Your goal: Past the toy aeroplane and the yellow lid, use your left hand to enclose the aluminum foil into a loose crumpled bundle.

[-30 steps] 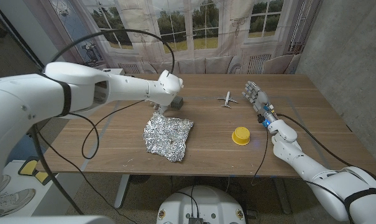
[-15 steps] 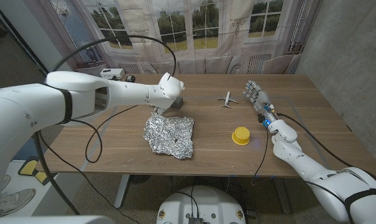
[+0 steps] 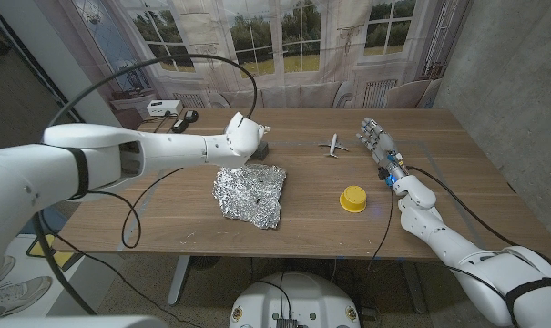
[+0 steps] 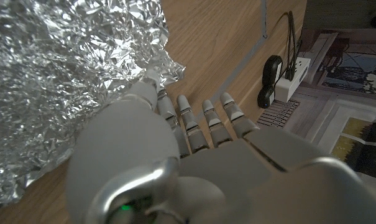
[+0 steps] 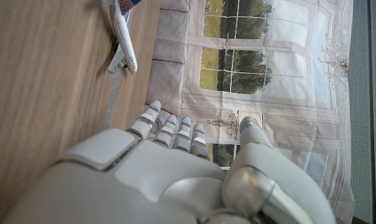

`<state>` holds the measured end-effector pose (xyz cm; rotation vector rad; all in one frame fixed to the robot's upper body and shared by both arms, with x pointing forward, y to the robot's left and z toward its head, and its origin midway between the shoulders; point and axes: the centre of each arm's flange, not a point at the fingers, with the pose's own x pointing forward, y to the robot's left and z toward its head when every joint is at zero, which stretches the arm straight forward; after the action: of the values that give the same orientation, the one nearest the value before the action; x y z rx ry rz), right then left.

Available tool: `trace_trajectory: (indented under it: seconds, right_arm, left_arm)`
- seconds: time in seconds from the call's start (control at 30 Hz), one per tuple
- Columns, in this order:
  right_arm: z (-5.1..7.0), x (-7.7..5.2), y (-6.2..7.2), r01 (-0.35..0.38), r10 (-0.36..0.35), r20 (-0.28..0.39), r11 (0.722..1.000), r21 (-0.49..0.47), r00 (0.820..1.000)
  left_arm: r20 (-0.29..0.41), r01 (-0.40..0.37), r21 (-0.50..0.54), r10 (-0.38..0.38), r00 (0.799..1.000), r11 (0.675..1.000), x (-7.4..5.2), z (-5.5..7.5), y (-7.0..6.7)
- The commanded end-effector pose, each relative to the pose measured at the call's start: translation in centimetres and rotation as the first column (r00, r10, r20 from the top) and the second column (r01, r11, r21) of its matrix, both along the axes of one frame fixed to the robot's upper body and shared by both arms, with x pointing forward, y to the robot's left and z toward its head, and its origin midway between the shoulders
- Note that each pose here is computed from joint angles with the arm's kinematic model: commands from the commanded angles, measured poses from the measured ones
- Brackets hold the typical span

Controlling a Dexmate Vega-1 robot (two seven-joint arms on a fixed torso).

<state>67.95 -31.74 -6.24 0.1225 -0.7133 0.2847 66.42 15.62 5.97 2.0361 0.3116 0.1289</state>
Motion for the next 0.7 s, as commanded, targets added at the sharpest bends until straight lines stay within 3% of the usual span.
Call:
trace_trajectory:
  seconds: [0.03, 0.7]
  right_arm:
    - [0.0, -0.3, 0.2, -0.004, 0.004, 0.004, 1.0, -0.004, 1.0]
    - [0.1, -0.8, 0.4, -0.014, 0.014, 0.011, 1.0, -0.015, 1.0]
  left_arm:
    - [0.259, 0.1, -0.045, -0.085, 0.962, 0.994, -2.6, 1.0, 0.7]
    - [0.379, 0.201, -0.171, -0.124, 0.917, 0.964, -6.2, 2.8, 1.6]
